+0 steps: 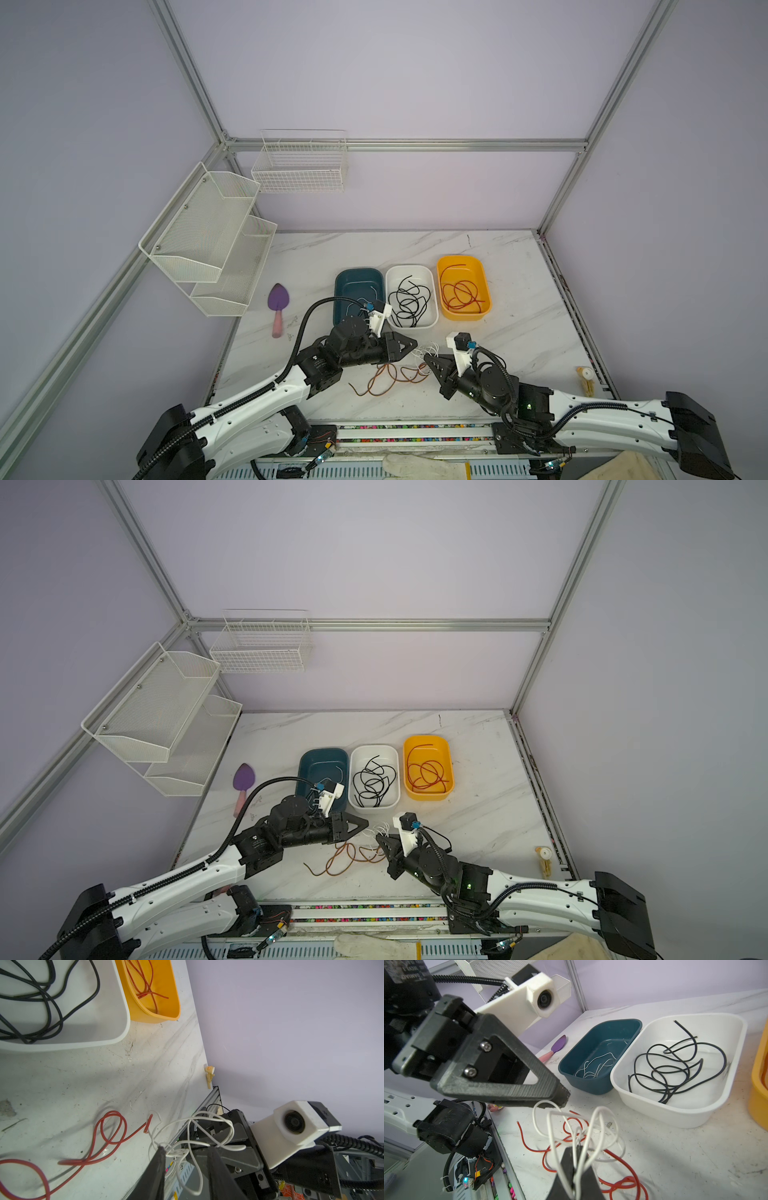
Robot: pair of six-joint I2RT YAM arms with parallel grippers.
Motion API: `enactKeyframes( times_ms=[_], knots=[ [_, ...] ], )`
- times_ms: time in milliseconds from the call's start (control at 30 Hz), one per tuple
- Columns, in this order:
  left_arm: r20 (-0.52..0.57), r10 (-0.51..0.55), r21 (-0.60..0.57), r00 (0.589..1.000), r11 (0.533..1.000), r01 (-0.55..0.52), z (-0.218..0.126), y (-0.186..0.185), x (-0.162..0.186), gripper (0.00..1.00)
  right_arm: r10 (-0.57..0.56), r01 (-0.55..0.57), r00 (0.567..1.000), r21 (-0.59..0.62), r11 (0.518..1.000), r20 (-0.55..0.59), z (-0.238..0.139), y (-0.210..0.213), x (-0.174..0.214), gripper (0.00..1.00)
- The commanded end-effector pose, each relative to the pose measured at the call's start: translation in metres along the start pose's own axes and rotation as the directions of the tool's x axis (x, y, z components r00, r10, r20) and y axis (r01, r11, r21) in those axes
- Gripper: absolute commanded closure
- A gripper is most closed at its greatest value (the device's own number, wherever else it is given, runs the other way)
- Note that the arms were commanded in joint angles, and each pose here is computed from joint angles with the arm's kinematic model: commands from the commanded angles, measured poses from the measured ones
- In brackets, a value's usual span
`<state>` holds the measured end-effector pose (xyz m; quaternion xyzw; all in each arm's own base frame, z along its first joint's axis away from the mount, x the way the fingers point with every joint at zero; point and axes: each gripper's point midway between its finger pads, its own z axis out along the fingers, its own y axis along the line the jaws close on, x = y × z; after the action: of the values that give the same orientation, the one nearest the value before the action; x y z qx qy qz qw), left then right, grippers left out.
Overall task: Untangle the cables
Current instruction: 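Move the open left gripper down toward the white wire held by the right gripper, then close the left gripper on the white wire beside the right gripper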
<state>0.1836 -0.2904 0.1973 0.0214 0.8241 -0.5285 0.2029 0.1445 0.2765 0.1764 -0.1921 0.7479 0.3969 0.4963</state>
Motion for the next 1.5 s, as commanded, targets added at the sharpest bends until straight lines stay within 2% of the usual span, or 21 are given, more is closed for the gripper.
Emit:
enactKeyframes(
  times_ms=[0,333,467,700,833,1100,1300,1467],
  knots=[
    [-0.035,-0.013,0.003,0.999,1.0,0.013,0.004,0.011,0.013,0.72,0.012,-0.012,0.999,0.003,1.0,0.032,-0.001,0.002,-0.009,0.91],
    [-0.046,-0.01,0.007,0.999,1.0,0.01,0.008,0.01,0.014,0.85,0.013,-0.013,0.999,0.003,1.0,0.034,-0.001,0.002,-0.009,0.91],
    [-0.023,0.002,0.001,1.0,1.0,-0.002,0.006,0.008,0.009,1.0,0.011,-0.011,1.0,0.002,1.0,0.027,0.0,0.002,-0.008,0.9],
    [0.031,0.072,-0.106,0.997,0.992,-0.068,-0.012,0.01,-0.004,1.0,0.017,-0.017,0.999,0.01,1.0,0.033,-0.001,0.001,-0.01,0.8],
    [0.096,0.136,-0.161,0.986,0.98,-0.12,-0.033,0.003,-0.019,1.0,0.026,-0.027,0.999,0.017,1.0,0.047,-0.004,-0.002,-0.012,0.8],
    [0.125,0.174,-0.079,0.977,0.983,-0.165,-0.05,-0.033,-0.027,1.0,0.023,-0.023,0.999,0.0,1.0,0.038,-0.002,0.001,-0.009,0.82],
    [0.126,0.202,0.01,0.971,0.979,-0.204,-0.06,-0.068,-0.032,1.0,-0.007,0.007,1.0,-0.022,1.0,-0.024,0.012,0.009,0.005,0.73],
    [0.073,0.191,0.028,0.979,0.981,-0.193,-0.052,-0.069,-0.024,1.0,-0.018,0.017,0.999,-0.015,1.0,-0.049,0.018,0.01,0.01,0.7]
  ],
)
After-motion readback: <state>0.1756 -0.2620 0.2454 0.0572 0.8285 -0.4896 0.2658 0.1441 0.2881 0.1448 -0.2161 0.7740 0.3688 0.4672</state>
